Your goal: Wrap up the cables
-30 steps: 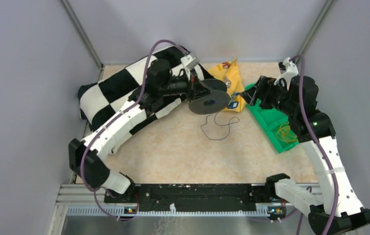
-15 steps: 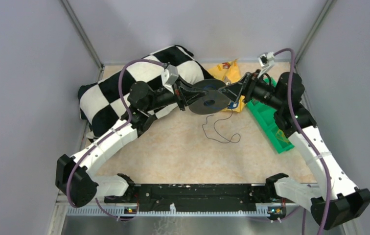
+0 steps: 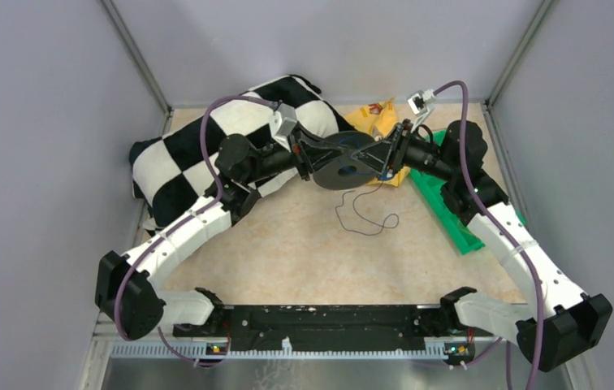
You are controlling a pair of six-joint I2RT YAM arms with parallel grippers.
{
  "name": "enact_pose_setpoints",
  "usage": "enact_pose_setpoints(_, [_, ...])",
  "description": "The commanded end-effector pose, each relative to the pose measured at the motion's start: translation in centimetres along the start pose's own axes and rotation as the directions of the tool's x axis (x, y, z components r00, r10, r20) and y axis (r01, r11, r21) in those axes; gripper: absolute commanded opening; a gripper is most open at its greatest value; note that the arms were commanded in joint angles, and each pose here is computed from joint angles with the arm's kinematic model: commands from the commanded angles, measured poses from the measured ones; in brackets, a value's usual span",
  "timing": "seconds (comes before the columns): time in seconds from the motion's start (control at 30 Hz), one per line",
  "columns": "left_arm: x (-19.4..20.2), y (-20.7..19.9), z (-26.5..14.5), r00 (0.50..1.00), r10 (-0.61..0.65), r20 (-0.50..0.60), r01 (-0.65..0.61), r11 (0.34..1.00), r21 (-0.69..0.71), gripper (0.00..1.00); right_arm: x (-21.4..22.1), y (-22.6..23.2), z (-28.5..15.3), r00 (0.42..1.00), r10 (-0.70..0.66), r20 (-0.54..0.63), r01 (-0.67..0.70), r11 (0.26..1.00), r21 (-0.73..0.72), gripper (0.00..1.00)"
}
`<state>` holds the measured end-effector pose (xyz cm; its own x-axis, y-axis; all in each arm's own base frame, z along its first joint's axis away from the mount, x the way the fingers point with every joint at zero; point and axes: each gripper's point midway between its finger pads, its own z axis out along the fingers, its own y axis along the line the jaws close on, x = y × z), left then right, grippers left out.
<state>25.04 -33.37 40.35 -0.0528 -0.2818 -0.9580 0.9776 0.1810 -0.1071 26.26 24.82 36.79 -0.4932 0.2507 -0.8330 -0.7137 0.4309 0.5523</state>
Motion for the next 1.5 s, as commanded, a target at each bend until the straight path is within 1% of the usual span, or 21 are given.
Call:
enact_pose_setpoints(0.0, [-2.6, -0.2, 0.5, 0.996, 0.055, 0.068, -0.055, 0.998, 0.001, 0.0, -1.4, 0.9, 0.4, 0.997, -0.013, 0.08, 0.016, 0.999, -0.036, 0.38])
enact_pose_setpoints(0.1, [-2.3, 0.2, 0.5, 0.997, 0.046, 0.062, -0.046, 0.999, -0.017, 0.0, -1.0, 0.5, 0.9, 0.998, -0.002, 0.065, 0.004, 0.999, -0.04, 0.31])
enact_pose_setpoints(0.17, [-2.2, 0.2, 0.5, 0.997, 0.04, 0.059, -0.039, 0.999, -0.02, 0.0, -0.9, 0.2, 1.0, 0.998, 0.002, 0.066, 0.0, 0.999, -0.032, 0.22])
enact_pose_setpoints(0.23, [-1.7, 0.7, 0.8, 0.999, 0.014, 0.033, -0.013, 0.999, -0.034, 0.0, -1.2, -0.1, 0.9, 0.997, -0.004, 0.083, 0.004, 1.0, -0.006, 0.0])
enact_pose_setpoints(0.27, [-1.4, 1.2, 1.0, 1.0, -0.011, 0.013, 0.011, 0.999, -0.052, 0.09, -1.5, -0.6, 0.6, 0.995, -0.011, 0.101, 0.007, 0.999, 0.035, 0.0])
enact_pose_setpoints(0.3, [-0.9, 1.9, 1.2, 0.999, -0.042, -0.015, 0.041, 0.996, -0.084, 0.27, -1.4, -2.0, 0.2, 0.995, -0.002, 0.105, -0.011, 0.992, 0.123, 0.0])
enact_pose_setpoints(0.33, [-0.4, 3.0, 1.4, 0.996, -0.078, -0.039, 0.072, 0.989, -0.132, 0.5, -1.5, -3.9, -0.6, 0.993, 0.015, 0.119, -0.044, 0.968, 0.247, 0.0])
enact_pose_setpoints(0.4, [0.6, 6.0, 1.5, 0.987, -0.146, -0.063, 0.123, 0.952, -0.28, 0.85, -1.4, -7.8, -3.1, 0.989, 0.011, 0.144, -0.08, 0.872, 0.483, 0.0])
enact_pose_setpoints(0.43, [1.3, 8.0, 1.1, 0.983, -0.172, -0.072, 0.134, 0.919, -0.37, 0.96, -1.4, -9.3, -4.6, 0.988, 0.002, 0.152, -0.088, 0.821, 0.564, 0.0])
enact_pose_setpoints(0.47, [2.4, 9.7, 0.6, 0.975, -0.2, -0.095, 0.142, 0.894, -0.425, 0.98, -1.4, -10.3, -6.0, 0.988, -0.006, 0.154, -0.09, 0.787, 0.61, 0.0])
enact_pose_setpoints(0.6, [5.9, 15.7, -1.6, 0.917, -0.354, -0.181, 0.205, 0.811, -0.548, 0.99, -1.9, -11.7, -10.8, 0.99, -0.08, 0.114, -0.028, 0.687, 0.726, 0.0])
enact_pose_setpoints(0.67, [7.7, 18.6, -2.3, 0.894, -0.39, -0.221, 0.197, 0.785, -0.588, 0.99, -2.1, -11.6, -12.2, 0.99, -0.123, 0.063, 0.032, 0.644, 0.764, 0.0])
enact_pose_setpoints(0.7, [8.5, 19.7, -2.7, 0.884, -0.392, -0.254, 0.168, 0.774, -0.61, 0.99, -2.2, -11.5, -12.8, 0.989, -0.14, 0.039, 0.059, 0.629, 0.775, 0.0])
enact_pose_setpoints(0.77, [10.1, 21.9, -3.0, 0.868, -0.347, -0.355, 0.061, 0.784, -0.618, 0.99, -2.2, -11.0, -13.4, 0.986, -0.165, -0.012, 0.114, 0.622, 0.774, 0.0])
enact_pose_setpoints(0.8, [10.4, 22.6, -2.9, 0.86, -0.31, -0.405, 0.005, 0.8, -0.6, 0.99, -2.1, -10.8, -13.7, 0.985, -0.168, -0.033, 0.131, 0.617, 0.776, 0.0])
enact_pose_setpoints(0.83, [10.8, 23.0, -2.7, 0.85, -0.276, -0.448, -0.032, 0.822, -0.568, 0.99, -2.1, -10.7, -13.9, 0.984, -0.171, -0.049, 0.146, 0.614, 0.776, 0.0])
enact_pose_setpoints(0.93, [11.7, 23.7, -2.1, 0.836, -0.167, -0.523, -0.123, 0.872, -0.474, 0.99, -2.4, -9.9, -13.8, 0.982, -0.18, -0.061, 0.163, 0.632, 0.758, 0.0])
enact_pose_setpoints(1.0, [12.0, 23.9, -1.7, 0.828, -0.088, -0.554, -0.19, 0.885, -0.425, 0.99, -2.4, -9.7, -13.5, 0.982, -0.177, -0.059, 0.161, 0.647, 0.746, 0.0])
enact_pose_setpoints(1.1, [12.6, 23.7, -0.8, 0.82, -0.019, -0.572, -0.225, 0.908, -0.353, 0.96, -2.3, -9.5, -13.2, 0.985, -0.164, -0.056, 0.152, 0.661, 0.735, 0.0])
enact_pose_setpoints(1.3, [14.7, 22.8, 0.6, 0.794, 0.015, -0.608, -0.222, 0.938, -0.266, 0.83, -2.3, -9.5, -13.1, 0.988, -0.146, -0.043, 0.13, 0.665, 0.736, 0.0])
enact_pose_setpoints(1.47, [16.9, 23.8, 0.8, 0.785, -0.005, -0.62, -0.219, 0.933, -0.285, 0.75, -2.1, -9.0, -12.2, 0.992, -0.126, -0.029, 0.11, 0.704, 0.702, 0.0])
